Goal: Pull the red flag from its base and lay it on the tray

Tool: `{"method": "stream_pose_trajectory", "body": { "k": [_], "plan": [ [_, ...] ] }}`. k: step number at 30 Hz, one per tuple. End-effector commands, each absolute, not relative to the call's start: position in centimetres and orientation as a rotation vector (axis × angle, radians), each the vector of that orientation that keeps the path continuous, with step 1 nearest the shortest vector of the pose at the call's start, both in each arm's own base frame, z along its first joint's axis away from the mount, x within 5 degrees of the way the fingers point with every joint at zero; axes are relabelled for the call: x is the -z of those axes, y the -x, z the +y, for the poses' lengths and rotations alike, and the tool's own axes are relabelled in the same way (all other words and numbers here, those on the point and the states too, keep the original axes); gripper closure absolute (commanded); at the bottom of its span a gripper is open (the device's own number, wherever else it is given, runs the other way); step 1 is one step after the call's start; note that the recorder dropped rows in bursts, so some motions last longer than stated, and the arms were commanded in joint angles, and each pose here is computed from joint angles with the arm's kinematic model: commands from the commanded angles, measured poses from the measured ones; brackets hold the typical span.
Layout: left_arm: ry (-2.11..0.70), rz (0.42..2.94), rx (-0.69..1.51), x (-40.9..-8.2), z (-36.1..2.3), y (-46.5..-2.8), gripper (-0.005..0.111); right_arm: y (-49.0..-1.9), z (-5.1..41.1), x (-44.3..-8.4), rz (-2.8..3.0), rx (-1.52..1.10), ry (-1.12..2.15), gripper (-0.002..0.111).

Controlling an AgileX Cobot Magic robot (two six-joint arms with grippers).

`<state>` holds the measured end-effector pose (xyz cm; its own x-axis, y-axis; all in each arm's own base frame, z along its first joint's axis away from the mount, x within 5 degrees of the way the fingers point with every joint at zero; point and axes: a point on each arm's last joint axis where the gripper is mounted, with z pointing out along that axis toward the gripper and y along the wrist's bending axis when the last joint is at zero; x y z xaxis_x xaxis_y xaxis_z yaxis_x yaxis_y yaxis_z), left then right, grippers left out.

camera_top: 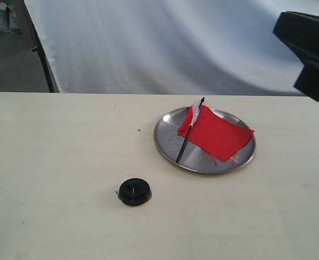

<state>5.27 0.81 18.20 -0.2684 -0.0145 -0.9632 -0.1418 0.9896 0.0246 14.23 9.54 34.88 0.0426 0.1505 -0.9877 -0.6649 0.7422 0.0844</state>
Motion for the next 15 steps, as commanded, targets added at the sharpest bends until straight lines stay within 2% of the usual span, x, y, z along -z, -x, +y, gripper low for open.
{"method": "stream_pose_trajectory", "body": {
  "k": [1, 15],
  "plan": [
    [0.119, 1.832, -0.121, -18.2, 0.8, -5.3, 0.107, -13.2, 8.0, -34.3, 1.417, -0.558, 0.404, 0.108],
    [0.119, 1.832, -0.121, -18.2, 0.8, -5.3, 0.107, -9.2, 5.2, -30.0, 1.413, -0.503, 0.318, 0.108]
  ]
}}
